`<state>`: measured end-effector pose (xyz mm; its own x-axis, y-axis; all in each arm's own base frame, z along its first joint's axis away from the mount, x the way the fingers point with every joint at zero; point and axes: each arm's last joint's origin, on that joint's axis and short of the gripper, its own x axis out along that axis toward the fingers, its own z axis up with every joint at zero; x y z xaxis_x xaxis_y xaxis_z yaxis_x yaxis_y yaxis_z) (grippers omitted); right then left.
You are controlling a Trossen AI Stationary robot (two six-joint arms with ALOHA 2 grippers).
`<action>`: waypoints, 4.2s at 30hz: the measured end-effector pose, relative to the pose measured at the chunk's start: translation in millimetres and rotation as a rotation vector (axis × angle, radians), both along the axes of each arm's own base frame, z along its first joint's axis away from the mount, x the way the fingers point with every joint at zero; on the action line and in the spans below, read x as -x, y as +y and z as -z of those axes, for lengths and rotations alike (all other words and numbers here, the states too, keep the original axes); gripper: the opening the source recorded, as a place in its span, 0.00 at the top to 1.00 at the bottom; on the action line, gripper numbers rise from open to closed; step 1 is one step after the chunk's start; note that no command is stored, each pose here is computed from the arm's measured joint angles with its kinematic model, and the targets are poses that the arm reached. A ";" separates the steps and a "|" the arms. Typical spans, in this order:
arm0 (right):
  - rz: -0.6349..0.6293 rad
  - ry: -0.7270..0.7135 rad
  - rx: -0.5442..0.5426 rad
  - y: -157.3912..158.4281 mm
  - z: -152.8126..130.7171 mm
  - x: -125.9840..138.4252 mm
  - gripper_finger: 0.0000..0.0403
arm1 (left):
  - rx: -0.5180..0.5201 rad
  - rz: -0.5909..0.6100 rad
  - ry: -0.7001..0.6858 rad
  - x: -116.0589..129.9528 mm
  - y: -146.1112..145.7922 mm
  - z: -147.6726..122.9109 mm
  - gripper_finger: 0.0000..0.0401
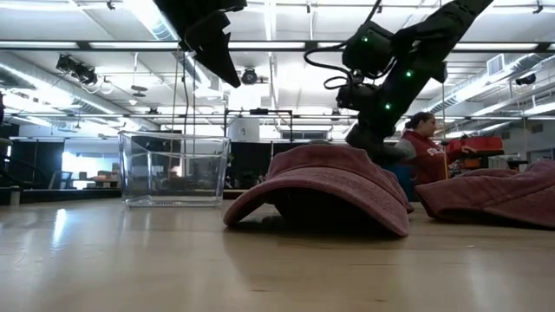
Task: Pick & Place hat
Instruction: Put the gray cap into the blue bin, then put the left red cap into the transparent bin
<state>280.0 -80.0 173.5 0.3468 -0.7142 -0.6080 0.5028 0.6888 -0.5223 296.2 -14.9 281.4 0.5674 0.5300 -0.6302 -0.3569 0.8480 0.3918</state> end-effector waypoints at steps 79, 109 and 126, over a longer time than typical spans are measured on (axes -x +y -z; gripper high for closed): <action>0.074 -0.086 -0.392 -22.3 -4.5 16.4 0.79 | 0.335 0.226 -0.049 -5.9 -19.7 0.4 0.66; 0.072 -0.054 -0.422 -10.9 -47.8 0.2 0.60 | 0.350 0.471 0.013 -84.4 -77.8 123.2 0.73; 0.089 -0.042 -0.432 -10.1 -47.0 1.9 0.60 | 0.281 0.400 -0.055 -21.4 -45.5 -18.3 0.99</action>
<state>278.1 -90.1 220.5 0.3263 -0.4255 -0.8441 0.5850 0.7923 -0.1733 317.6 -60.4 299.7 0.7283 0.0774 -0.6808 0.0047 0.9930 0.1178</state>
